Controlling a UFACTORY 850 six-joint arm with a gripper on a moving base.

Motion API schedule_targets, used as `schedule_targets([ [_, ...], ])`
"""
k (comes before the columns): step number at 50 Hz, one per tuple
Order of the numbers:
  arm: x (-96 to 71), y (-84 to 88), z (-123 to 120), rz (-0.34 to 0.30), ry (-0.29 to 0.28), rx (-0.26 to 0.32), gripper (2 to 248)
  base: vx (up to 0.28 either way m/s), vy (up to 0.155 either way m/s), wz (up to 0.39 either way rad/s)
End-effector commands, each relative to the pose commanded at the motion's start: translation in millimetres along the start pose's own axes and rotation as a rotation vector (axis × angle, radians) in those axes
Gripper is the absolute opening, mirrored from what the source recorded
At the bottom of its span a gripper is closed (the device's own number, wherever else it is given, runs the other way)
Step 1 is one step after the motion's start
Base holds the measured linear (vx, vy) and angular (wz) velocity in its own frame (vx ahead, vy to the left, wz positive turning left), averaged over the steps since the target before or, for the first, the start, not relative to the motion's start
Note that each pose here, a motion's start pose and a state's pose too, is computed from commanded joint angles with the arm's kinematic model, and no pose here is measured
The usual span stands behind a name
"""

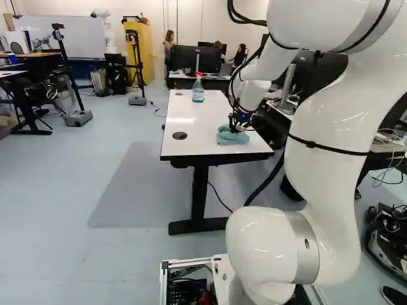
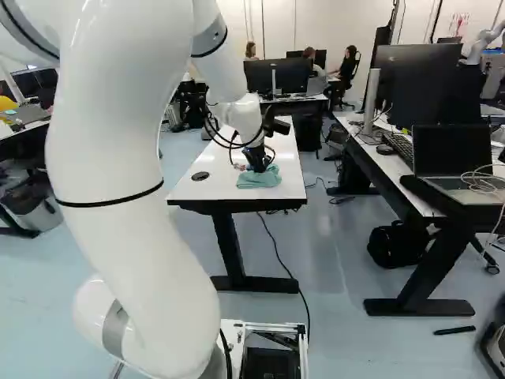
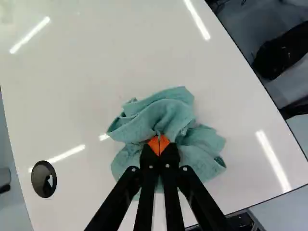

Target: Clean the table with the green towel

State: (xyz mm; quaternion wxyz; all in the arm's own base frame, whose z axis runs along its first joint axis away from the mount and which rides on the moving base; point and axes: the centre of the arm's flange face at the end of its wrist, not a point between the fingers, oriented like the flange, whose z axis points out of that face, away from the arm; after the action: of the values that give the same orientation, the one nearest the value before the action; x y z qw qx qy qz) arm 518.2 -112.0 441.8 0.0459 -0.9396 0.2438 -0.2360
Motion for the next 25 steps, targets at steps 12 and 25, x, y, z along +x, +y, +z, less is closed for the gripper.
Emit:
schedule_targets([
  [12, 15.5, 15.7, 4, 0.031, 0.012, -0.013, 20, 0.0, 0.0, 0.0],
  [25, 37.3, 23.6, 14, 0.05, 0.027, -0.02, 20, 0.0, 0.0, 0.0],
])
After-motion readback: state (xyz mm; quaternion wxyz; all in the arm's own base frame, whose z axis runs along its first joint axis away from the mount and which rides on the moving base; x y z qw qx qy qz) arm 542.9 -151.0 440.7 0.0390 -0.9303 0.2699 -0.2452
